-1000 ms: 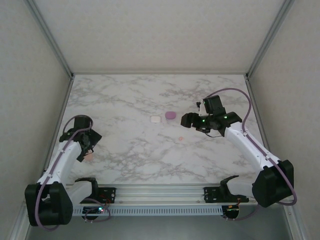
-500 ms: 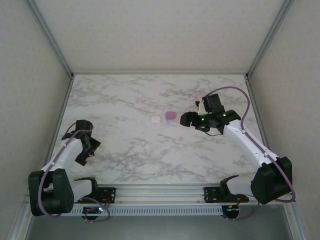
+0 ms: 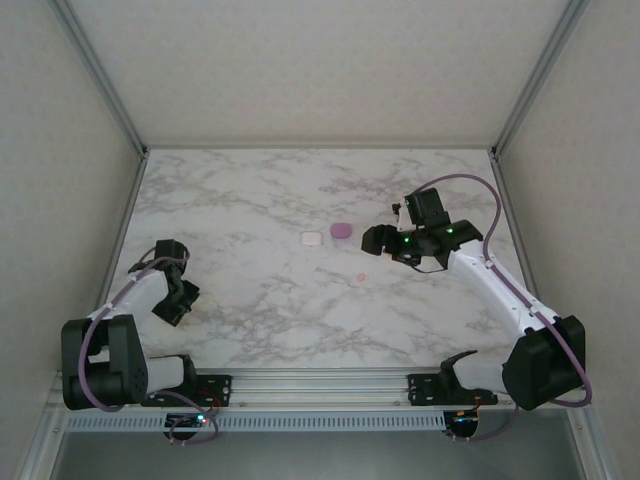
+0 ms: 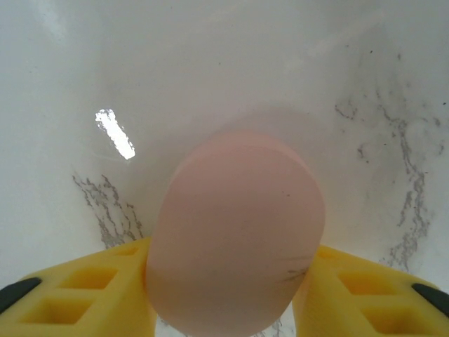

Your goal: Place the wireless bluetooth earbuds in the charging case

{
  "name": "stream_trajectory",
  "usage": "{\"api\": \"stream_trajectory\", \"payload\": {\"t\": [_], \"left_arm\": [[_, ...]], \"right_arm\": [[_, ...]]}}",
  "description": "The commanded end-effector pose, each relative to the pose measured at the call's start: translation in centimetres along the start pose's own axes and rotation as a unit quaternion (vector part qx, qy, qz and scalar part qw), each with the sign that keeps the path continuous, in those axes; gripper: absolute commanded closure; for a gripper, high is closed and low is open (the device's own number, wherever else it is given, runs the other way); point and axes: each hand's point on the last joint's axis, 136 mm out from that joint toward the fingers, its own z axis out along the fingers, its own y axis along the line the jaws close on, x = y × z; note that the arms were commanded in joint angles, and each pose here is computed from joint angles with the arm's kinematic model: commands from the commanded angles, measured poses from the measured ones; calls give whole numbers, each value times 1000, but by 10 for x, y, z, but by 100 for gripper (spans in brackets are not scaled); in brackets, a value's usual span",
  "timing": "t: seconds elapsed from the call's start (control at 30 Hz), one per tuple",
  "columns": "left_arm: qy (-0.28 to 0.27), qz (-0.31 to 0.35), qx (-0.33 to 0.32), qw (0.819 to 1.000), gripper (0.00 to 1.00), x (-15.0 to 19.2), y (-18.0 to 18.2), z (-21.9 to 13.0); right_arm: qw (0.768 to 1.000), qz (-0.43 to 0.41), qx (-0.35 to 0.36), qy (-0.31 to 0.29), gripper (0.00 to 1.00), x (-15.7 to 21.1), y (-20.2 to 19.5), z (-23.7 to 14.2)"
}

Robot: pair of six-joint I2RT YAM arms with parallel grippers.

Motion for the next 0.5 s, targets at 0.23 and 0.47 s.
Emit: {"api": "stream_trajectory", "payload": {"t": [0.23, 0.47], "left_arm": [[13, 33, 16, 999, 64, 3, -10, -7], [13, 102, 28, 994, 66, 14, -36, -14]], "right_arm": [[1000, 8, 4, -15, 25, -4, 0, -12], [1000, 13, 6, -14, 24, -2, -1, -12]]}}
